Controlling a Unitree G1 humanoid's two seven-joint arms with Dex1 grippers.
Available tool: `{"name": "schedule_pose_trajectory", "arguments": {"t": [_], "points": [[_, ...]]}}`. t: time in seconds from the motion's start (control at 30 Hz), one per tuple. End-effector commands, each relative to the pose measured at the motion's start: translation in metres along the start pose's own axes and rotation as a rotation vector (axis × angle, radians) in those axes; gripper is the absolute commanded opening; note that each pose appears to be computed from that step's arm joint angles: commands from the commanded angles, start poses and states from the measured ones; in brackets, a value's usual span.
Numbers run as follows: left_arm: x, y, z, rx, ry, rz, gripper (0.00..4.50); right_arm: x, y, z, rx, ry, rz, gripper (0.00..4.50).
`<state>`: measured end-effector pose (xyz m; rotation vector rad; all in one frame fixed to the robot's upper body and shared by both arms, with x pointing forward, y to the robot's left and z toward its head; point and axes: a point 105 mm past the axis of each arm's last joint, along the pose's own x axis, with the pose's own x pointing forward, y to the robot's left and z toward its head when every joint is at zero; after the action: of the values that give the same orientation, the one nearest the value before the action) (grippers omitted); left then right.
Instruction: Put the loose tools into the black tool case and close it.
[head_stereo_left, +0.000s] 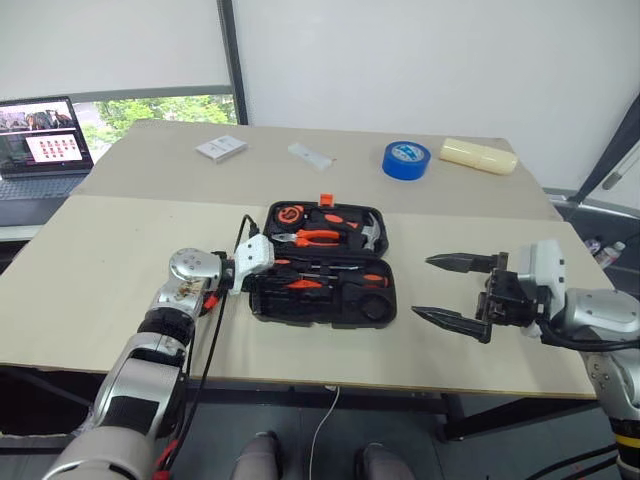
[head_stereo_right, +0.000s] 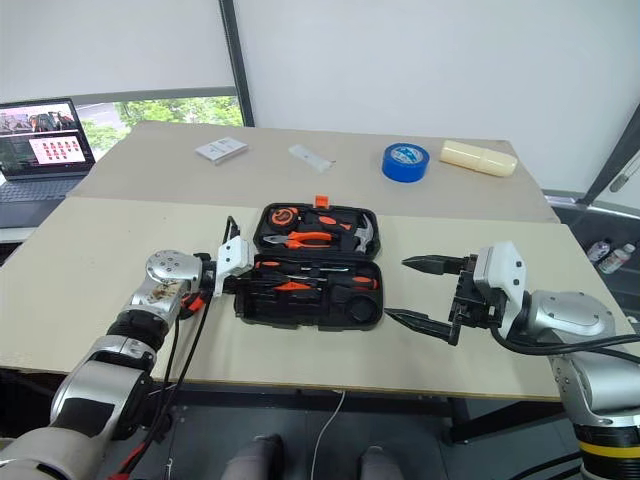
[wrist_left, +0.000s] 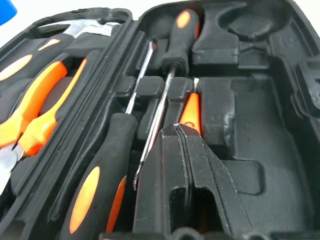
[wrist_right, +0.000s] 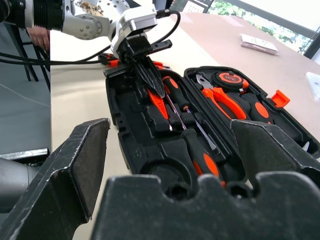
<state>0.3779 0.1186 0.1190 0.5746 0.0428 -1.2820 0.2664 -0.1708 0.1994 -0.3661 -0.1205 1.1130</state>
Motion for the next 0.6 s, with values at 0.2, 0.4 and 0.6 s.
{"name": "schedule_pose_trajectory", "arguments": {"t": [0.2,0.4,0.6], "points": [[0.005,-0.014,-0.028,-0.064,0.091,0.023,0.04,-0.001,-0.001,0.009,-0.018,-0.039,-0.017,4.50],[-0.036,-0.002,-0.002,-0.105,-0.158,0.171,0.04,-0.001,-0.001,0.006,-0.010,-0.042,-0.015,4.50],[-0.108,0.007,0.023,-0.184,-0.339,0.431,2.21,-0.001,0.001,0.003,-0.023,-0.068,-0.026,4.50]]}}
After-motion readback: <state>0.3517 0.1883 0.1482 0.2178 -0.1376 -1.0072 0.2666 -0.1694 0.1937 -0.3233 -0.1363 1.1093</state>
